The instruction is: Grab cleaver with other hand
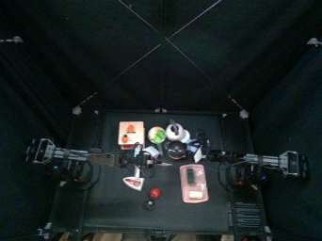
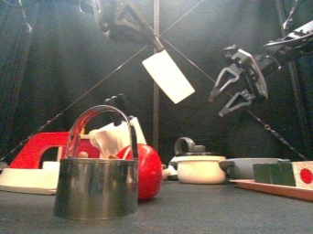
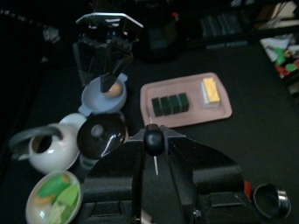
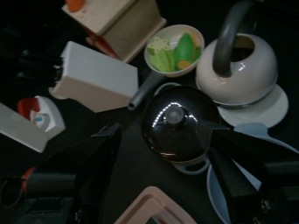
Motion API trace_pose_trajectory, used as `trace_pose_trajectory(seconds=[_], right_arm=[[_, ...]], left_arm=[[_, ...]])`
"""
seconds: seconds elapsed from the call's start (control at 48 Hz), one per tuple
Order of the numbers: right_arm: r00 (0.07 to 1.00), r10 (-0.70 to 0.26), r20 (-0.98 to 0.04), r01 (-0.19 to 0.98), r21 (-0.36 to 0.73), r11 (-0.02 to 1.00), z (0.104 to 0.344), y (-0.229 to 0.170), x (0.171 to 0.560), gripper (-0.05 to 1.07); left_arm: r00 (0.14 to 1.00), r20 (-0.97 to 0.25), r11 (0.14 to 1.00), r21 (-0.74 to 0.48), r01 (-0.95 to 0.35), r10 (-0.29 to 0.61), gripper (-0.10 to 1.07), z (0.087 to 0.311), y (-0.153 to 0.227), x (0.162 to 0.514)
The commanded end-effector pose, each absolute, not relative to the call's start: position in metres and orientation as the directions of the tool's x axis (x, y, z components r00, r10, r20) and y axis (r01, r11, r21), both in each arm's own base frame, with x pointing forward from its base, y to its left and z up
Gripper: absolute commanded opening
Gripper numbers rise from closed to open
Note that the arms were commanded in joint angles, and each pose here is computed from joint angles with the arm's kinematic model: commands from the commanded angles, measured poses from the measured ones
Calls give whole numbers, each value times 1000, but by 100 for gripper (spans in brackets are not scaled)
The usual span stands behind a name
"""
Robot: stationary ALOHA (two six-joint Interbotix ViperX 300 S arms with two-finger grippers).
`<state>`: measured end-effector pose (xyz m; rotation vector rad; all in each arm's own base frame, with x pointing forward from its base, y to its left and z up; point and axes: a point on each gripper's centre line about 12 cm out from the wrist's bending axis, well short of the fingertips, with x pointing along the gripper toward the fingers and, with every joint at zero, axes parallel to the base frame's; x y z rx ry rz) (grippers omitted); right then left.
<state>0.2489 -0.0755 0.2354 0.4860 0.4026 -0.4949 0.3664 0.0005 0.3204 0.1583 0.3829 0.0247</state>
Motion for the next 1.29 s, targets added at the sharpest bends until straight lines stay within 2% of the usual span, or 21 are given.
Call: trace_pose_trajectory(seconds=[0.0,0.188,0.292,0.5,0.667,0.812,1.083,1.271], right_arm=[[851,-320,-416,472,340,814,250,-63,243,99],[891,-274,-363,392,307,867,256,-46,228,99],[901,-253,-354,363,291,885,255,-40,224,99],[906,-178,-383,296,276,914,241,-22,222,99],[903,-127,-411,257,277,926,229,-10,217,99],[899,-86,-429,221,275,936,224,1,216,99],[872,-84,-482,243,277,930,211,7,213,99],[850,-91,-518,264,271,926,203,8,214,98]], left_arm=[[962,-272,991,133,32,6,62,319,1,370],[987,-143,993,80,89,-77,61,298,0,383],[990,-112,993,64,95,-87,61,284,6,392],[989,-60,990,30,135,-133,61,247,8,420],[990,1,990,32,140,-140,61,227,16,431],[993,43,993,56,108,-111,61,217,20,436],[996,82,998,48,-28,24,61,209,31,438],[993,115,998,55,-40,33,61,208,18,442]])
